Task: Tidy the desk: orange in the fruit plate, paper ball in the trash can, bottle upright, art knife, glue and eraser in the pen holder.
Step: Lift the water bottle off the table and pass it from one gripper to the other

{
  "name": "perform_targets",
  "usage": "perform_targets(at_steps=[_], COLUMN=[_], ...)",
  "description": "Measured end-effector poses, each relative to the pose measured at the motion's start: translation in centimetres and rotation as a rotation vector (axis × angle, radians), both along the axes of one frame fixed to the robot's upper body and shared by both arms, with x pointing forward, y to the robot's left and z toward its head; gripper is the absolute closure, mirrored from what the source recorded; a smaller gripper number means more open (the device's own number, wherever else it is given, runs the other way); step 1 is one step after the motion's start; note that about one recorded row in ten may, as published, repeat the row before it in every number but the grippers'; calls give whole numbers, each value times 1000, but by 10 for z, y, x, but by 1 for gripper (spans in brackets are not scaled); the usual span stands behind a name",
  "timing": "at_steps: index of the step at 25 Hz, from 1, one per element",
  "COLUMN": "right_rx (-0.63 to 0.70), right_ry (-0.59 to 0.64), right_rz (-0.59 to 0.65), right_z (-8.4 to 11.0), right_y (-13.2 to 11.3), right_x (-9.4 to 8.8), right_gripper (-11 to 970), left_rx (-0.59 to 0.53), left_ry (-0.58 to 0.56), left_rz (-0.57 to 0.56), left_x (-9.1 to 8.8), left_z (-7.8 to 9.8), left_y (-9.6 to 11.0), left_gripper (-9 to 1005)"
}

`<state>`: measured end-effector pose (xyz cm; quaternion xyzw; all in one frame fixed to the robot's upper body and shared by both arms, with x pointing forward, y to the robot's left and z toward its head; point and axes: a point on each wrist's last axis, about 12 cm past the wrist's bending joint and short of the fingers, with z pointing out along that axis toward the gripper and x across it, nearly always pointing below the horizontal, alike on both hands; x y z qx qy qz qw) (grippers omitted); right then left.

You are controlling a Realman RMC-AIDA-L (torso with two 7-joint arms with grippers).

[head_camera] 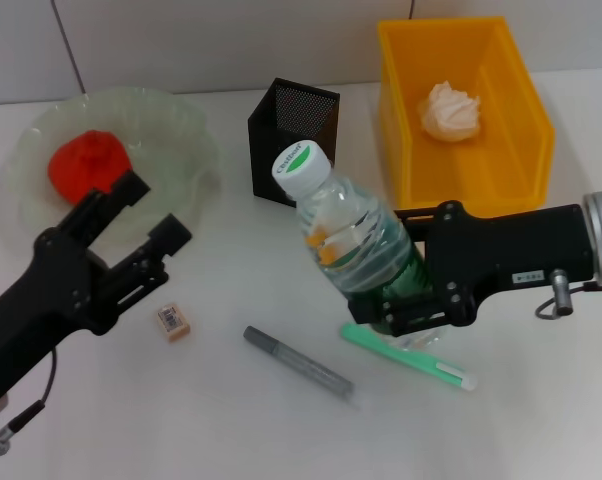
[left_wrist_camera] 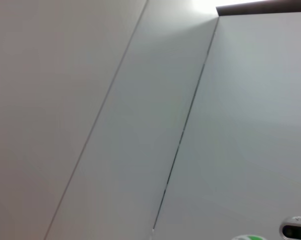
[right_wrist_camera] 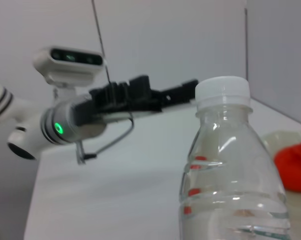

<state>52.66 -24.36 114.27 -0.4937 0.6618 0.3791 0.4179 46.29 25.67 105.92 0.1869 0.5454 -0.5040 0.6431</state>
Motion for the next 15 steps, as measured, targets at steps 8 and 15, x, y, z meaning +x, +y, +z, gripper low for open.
perform_targets(at_steps=[8,15], right_rx=[66,92], right_ry=[1,10], right_rz=[88,120], right_z=[-20,-28], right_y=[21,33], right_x=[2,8], right_gripper=[199,199], left_rx=[36,49], left_ry=[14,18], left_rz=[-72,-90], left_x=[8,11], left_z=[0,0], left_y=[-12,-17], left_gripper=[150,150])
